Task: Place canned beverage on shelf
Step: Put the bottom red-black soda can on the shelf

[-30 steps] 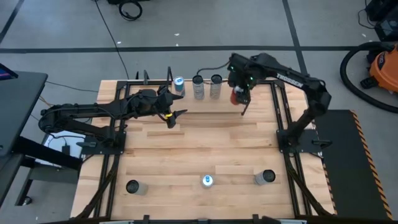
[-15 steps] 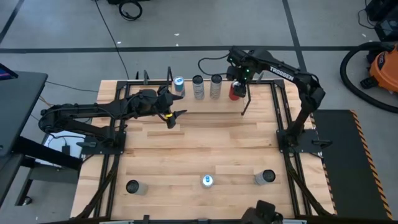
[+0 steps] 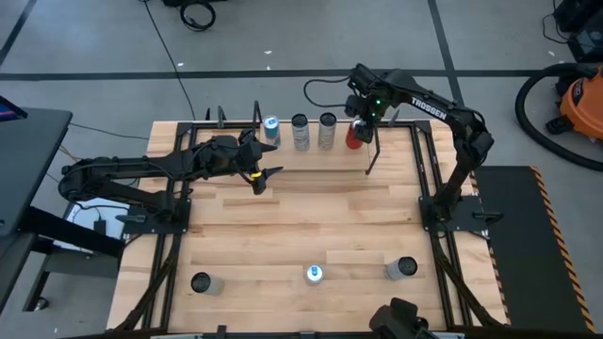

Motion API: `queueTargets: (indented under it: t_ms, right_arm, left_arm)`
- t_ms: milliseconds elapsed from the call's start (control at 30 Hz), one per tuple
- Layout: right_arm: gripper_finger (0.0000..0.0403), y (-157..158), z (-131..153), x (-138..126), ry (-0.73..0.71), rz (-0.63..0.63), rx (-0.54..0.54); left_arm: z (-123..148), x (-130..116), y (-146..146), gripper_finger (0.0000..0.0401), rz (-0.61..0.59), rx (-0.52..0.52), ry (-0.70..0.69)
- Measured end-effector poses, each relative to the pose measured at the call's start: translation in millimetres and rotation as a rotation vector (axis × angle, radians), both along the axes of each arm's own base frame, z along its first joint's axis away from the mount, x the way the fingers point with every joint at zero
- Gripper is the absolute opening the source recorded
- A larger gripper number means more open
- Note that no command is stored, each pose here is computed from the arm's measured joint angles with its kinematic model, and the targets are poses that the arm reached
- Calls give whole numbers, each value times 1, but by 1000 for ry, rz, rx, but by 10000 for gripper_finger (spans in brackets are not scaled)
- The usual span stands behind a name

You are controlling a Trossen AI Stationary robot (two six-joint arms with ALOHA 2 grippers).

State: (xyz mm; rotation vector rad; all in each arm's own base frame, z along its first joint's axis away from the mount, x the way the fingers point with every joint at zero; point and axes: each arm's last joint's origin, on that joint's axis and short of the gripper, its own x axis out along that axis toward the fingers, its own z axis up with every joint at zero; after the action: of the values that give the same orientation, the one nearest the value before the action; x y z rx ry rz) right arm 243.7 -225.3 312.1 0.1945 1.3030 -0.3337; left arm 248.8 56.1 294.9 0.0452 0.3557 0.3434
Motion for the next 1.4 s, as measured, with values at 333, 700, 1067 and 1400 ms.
queueTargets:
  t_ms: [333, 700, 1067, 1400]
  right_arm:
    - [290, -1, -1, 2, -31, -13, 7]
    - [290, -2, -14, 2, -23, -21, 10]
    - [311, -5, -15, 1, -19, -34, -18]
    - [326, -5, -15, 2, -34, -4, -8]
  left_arm:
    - [0, 0, 0, 299, 1, -1, -1]
    - [0, 0, 0, 299, 1, -1, -1]
    - [0, 0, 0, 299, 0, -1, -1]
    - [0, 0, 0, 299, 0, -1, -1]
